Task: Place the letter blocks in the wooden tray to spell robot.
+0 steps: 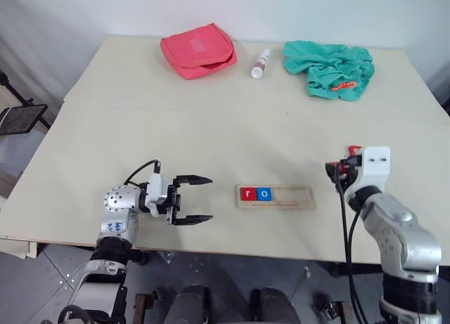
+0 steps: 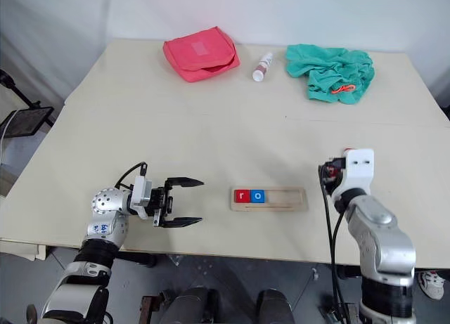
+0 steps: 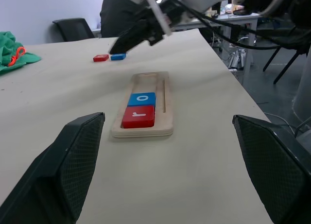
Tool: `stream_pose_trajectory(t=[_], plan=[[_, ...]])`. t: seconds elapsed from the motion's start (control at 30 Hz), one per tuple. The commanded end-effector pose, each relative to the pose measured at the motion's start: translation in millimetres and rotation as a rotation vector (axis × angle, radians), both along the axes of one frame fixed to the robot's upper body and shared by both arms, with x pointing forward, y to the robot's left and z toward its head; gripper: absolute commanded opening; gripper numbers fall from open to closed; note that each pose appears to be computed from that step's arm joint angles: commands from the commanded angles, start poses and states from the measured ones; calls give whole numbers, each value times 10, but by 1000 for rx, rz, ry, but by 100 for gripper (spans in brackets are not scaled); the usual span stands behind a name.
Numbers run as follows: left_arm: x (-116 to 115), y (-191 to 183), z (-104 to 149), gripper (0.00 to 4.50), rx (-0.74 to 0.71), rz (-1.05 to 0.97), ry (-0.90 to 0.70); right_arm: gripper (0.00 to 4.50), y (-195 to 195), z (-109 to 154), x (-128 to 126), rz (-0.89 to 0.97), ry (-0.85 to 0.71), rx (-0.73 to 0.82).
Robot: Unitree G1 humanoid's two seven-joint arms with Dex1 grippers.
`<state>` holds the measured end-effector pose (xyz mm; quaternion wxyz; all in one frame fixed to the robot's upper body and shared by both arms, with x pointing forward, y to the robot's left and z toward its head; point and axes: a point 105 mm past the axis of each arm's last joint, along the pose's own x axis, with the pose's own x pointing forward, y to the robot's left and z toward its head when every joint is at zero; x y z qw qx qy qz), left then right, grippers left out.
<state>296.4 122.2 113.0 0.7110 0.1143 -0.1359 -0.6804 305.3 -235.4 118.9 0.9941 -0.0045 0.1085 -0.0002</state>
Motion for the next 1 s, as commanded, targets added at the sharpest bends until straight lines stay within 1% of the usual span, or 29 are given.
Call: stream_pose_trajectory(t=[0.03,0.3,0.37,0.4,0.43,0.5,0.57,0.6,0.7,0.8,1.0], plan=[[-33,26,15,450,-8,-31,-8,147,-32,57,-231,-63,-22,2],[-34,37,40,450,-16,-35,-7,147,-10,-37,-375,-85,-2,29],[-37,33,42,450,-17,-35,-9,220,-2,-54,-382,-80,-9,35],[-38,31,45,450,-19,-34,-9,242,11,-50,-385,-70,-17,37],[-39,30,47,450,-20,-34,-10,281,11,-51,-390,-68,-20,36],[-41,28,51,450,-22,-34,-12,337,15,-45,-410,-53,-25,26],[-43,27,56,450,-23,-34,-13,413,24,-28,-440,-23,-28,10],[-43,27,59,450,-23,-33,-14,441,27,-6,-451,-7,-32,3],[-40,22,66,450,-24,-31,-16,446,41,62,-471,76,-29,-42],[-35,15,71,450,-27,-29,-18,446,47,118,-492,225,8,-130],[-25,-11,62,450,-33,-25,-18,446,-125,171,-479,582,184,-372]])
